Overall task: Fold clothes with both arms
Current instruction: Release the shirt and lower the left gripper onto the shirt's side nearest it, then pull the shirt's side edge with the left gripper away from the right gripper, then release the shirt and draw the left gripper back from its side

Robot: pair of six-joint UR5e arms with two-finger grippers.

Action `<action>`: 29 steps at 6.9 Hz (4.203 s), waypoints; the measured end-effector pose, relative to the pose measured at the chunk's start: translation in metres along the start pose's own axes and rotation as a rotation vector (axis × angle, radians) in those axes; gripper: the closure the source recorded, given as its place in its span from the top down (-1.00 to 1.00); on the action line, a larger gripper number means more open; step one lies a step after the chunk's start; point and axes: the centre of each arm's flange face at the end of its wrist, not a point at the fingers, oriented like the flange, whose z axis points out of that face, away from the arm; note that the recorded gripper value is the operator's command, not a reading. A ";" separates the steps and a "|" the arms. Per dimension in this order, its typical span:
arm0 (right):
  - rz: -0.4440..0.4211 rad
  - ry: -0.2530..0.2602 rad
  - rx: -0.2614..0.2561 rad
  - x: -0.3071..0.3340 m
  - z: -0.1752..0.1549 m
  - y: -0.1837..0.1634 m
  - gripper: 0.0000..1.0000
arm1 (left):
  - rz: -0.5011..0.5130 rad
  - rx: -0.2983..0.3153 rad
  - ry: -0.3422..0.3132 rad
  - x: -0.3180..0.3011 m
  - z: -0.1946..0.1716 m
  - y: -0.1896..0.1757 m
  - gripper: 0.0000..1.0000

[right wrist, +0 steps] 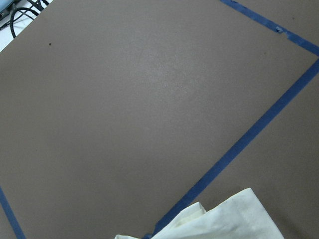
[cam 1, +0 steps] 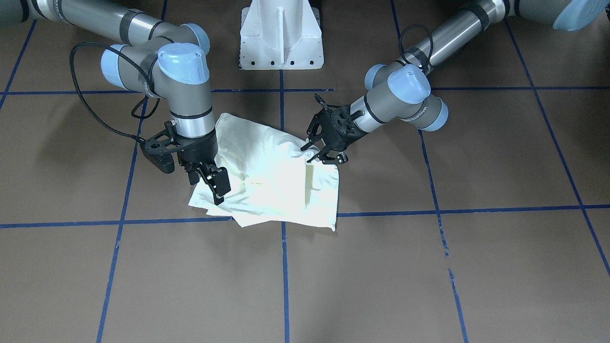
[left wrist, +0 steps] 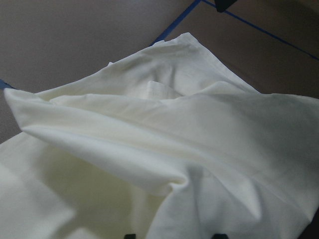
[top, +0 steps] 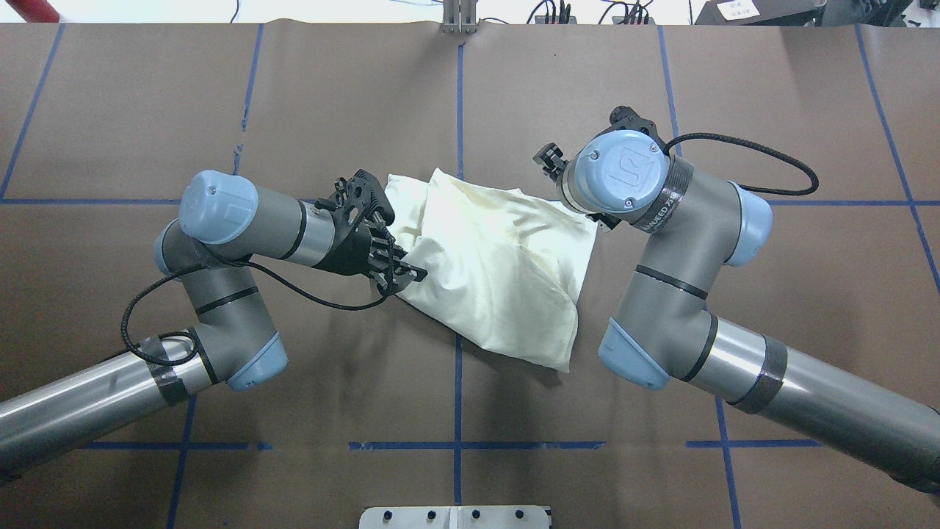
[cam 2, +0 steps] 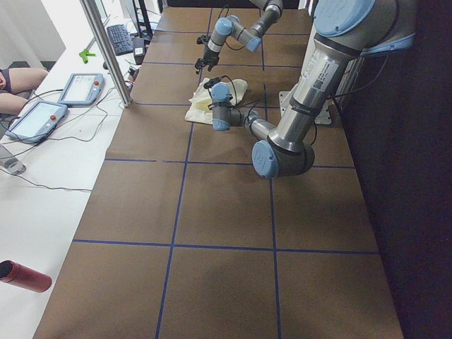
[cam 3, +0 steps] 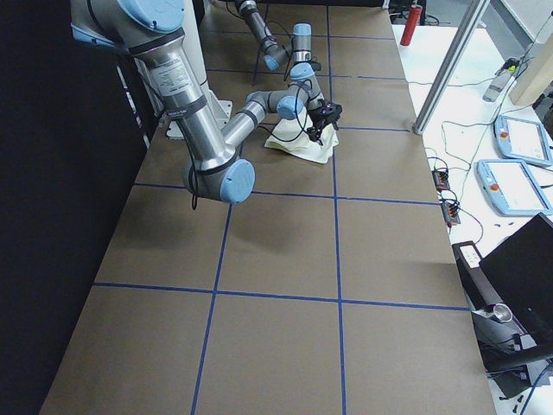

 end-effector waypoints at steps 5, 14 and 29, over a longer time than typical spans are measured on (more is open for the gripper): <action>0.001 -0.006 -0.003 -0.001 -0.001 0.001 1.00 | -0.305 0.070 0.072 -0.009 -0.028 0.057 -1.00; 0.002 -0.023 -0.004 -0.003 -0.002 -0.002 1.00 | -0.761 0.135 0.290 0.006 -0.037 0.126 -1.00; 0.004 -0.025 -0.011 -0.002 -0.003 -0.002 1.00 | -0.789 0.147 0.231 -0.021 -0.066 0.104 1.00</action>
